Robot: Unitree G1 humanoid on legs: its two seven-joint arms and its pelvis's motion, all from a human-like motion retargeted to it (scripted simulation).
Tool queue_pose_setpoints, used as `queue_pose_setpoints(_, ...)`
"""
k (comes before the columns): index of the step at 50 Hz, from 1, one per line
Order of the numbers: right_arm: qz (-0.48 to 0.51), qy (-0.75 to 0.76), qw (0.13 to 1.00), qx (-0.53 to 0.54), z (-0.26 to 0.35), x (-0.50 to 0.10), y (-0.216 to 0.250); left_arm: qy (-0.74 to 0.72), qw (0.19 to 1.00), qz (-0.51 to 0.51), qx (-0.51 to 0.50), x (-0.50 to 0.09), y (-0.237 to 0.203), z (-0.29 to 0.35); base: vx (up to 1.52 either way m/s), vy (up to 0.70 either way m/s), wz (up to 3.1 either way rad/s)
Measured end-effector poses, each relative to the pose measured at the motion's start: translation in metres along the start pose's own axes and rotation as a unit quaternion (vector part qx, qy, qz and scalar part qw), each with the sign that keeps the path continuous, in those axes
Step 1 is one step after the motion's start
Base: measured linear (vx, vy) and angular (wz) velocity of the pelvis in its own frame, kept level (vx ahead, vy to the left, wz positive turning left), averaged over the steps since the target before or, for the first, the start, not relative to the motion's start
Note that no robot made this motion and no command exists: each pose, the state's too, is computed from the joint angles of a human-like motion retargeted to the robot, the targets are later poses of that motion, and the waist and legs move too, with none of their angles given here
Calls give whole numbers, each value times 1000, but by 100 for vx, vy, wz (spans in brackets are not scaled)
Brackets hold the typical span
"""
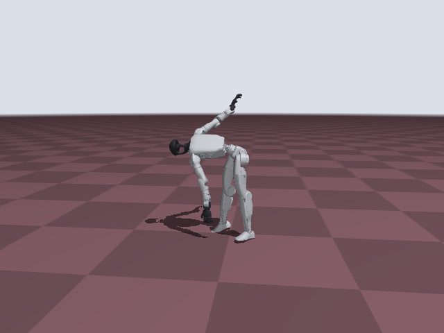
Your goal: In place motions
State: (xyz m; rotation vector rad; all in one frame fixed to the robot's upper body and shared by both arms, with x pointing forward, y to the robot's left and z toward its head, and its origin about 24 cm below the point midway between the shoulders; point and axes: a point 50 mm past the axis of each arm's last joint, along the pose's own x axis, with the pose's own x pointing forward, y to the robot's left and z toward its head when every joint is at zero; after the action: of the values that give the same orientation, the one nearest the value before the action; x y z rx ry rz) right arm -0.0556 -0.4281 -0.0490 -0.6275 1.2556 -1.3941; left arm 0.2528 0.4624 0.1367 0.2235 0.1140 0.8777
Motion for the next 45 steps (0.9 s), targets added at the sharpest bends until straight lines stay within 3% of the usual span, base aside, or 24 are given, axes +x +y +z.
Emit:
queue_pose_setpoints(6,-13,-37,999,-8,27,6,-8,87,996,-5,10,-32,-8,-83,5,-25,18)
queue_pose_setpoints(13,20,-115,990,-78,75,6,-5,280,956,-85,24,-138,-42,-215,18,-27,106)
queue_pose_setpoints(16,46,-142,983,-106,87,2,3,363,926,-96,45,-197,-31,-258,23,-27,148)
queue_pose_setpoints(20,62,-166,974,-139,91,-2,11,457,878,-84,115,-269,18,-294,42,-24,114)
queue_pose_setpoints(26,112,-214,957,-161,114,-15,30,544,817,6,191,-332,116,-300,44,-17,101)
queue_pose_setpoints(30,144,-251,945,-149,139,-25,38,576,789,92,192,-362,159,-292,40,-8,132)
queue_pose_setpoints(37,137,-290,940,-116,181,-25,17,580,780,116,204,-368,175,-287,28,-22,126)
queue_pose_setpoints(45,134,-326,935,33,253,-36,-27,577,791,119,164,-358,142,-298,19,-47,79)
